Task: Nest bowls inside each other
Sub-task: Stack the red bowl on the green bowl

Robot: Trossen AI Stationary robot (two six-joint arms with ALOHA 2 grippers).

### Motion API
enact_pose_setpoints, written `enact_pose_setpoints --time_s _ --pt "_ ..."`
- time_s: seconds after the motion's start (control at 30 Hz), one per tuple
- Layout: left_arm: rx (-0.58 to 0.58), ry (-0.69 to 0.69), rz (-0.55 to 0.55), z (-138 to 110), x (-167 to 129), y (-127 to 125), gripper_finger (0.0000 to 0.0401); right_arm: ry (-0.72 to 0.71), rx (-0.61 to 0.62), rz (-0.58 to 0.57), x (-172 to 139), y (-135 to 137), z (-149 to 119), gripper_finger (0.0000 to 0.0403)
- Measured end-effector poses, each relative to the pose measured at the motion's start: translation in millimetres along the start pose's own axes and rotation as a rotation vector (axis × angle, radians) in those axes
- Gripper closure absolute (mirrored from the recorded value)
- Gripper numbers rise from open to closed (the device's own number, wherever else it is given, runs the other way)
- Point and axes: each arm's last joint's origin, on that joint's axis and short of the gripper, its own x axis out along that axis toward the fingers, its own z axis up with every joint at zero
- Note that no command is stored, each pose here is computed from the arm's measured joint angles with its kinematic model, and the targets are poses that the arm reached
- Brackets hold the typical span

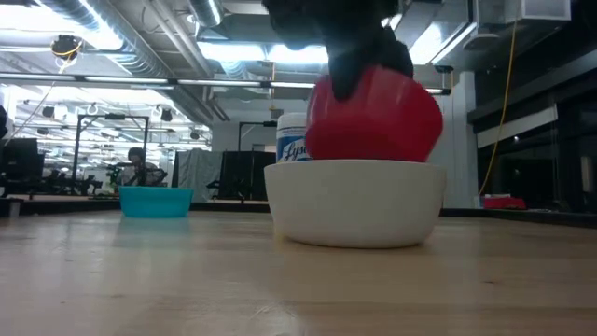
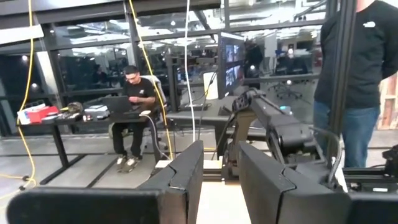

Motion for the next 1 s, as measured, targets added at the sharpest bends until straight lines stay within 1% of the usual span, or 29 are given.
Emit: enact_pose_setpoints --time_s 0.27,0.4,0.5,0.6,0.73,0.83,0.93,1.0 --pt "-0.027 -0.042 -0.026 4 -18 1 0.0306 0.004 0.015 -0.074 14 -11 11 0.0401" --pt "-0.035 -0.054 -0.034 4 -23 1 0.0306 0.003 0.017 -0.077 15 -14 14 0.0401" --pt "-0.04 -0.055 -0.049 4 -23 1 0.0306 0.008 -0.013 -0.071 15 -15 15 0.0396" --pt "-0.039 -0.047 -0.078 4 -23 0 0.0306 0.008 -0.046 -0.053 15 -14 16 0.036" --pt "-0.038 -0.036 -0.09 3 -21 -1 0.0306 0.013 -0.045 -0.035 14 -15 18 0.0293" --pt "-0.038 -0.039 -0.093 3 -22 -1 0.0306 0.011 -0.042 -0.035 14 -16 19 0.0253" --pt "-0.037 -0.039 -0.092 3 -21 -1 0.0306 -0.012 -0.051 -0.059 14 -17 20 0.0225" --pt "-0.037 -0.039 -0.092 3 -21 -1 0.0306 -0.019 -0.046 -0.072 17 -19 20 0.0216"
